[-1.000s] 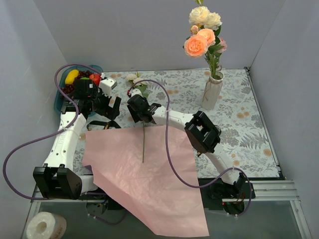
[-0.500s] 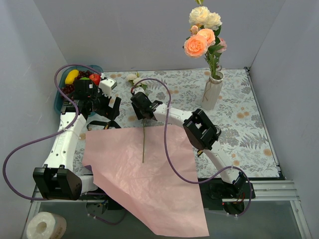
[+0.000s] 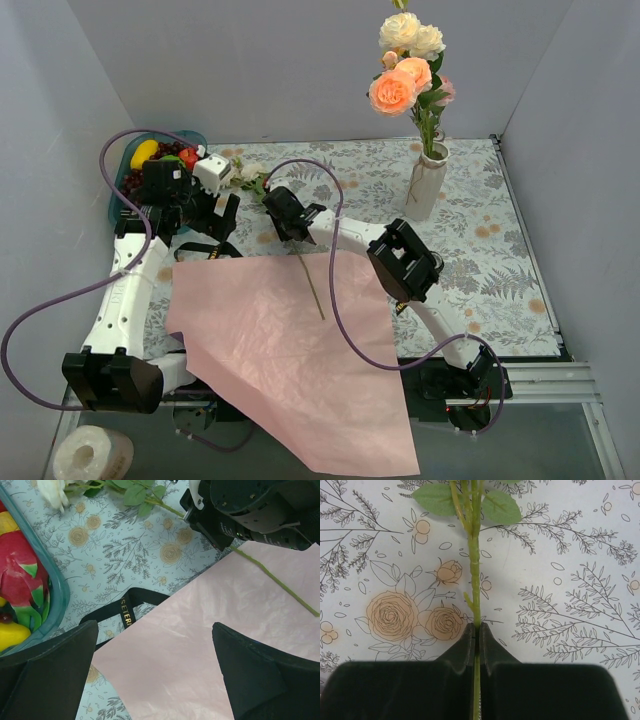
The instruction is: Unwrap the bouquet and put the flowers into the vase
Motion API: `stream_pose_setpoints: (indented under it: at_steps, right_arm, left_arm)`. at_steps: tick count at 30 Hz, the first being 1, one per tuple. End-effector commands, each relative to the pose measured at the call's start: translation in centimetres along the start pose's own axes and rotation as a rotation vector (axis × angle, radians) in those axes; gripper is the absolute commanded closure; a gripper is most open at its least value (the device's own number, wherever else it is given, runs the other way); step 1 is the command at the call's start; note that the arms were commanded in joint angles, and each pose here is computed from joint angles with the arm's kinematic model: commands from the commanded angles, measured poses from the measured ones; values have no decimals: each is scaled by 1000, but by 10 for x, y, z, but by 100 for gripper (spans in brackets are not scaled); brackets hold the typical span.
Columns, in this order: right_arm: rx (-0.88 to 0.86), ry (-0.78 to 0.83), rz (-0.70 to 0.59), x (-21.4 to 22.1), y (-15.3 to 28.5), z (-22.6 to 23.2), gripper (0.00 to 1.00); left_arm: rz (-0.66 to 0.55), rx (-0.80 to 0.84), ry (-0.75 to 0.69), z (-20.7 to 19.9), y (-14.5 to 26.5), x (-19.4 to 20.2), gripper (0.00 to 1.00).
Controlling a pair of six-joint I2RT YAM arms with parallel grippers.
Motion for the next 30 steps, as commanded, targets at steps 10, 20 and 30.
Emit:
stream_pose_setpoints:
  at_steps: [10,20,30]
  right_arm:
    - [19,67,-342,-129,144,-68,99]
    - [5,136,-811,-272,341,-100,99]
    - [94,189,-1265,-259,525,-142,99]
  left_arm:
    - [-102,-6,7,-7,23,-37,2]
    - [-187,119,50,-35,55,-89,2]
    - [-141,145,89,-33,32,-74,2]
Point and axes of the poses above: each gripper's point midway between its finger pads, its own y axis back along the fingers, its own z axis along the line the jaws close on, x = y × z, the point moved 1 cm from there along y, back along the fingers, and after that the axes turned 14 degrees about y, right-handed, at the moved point
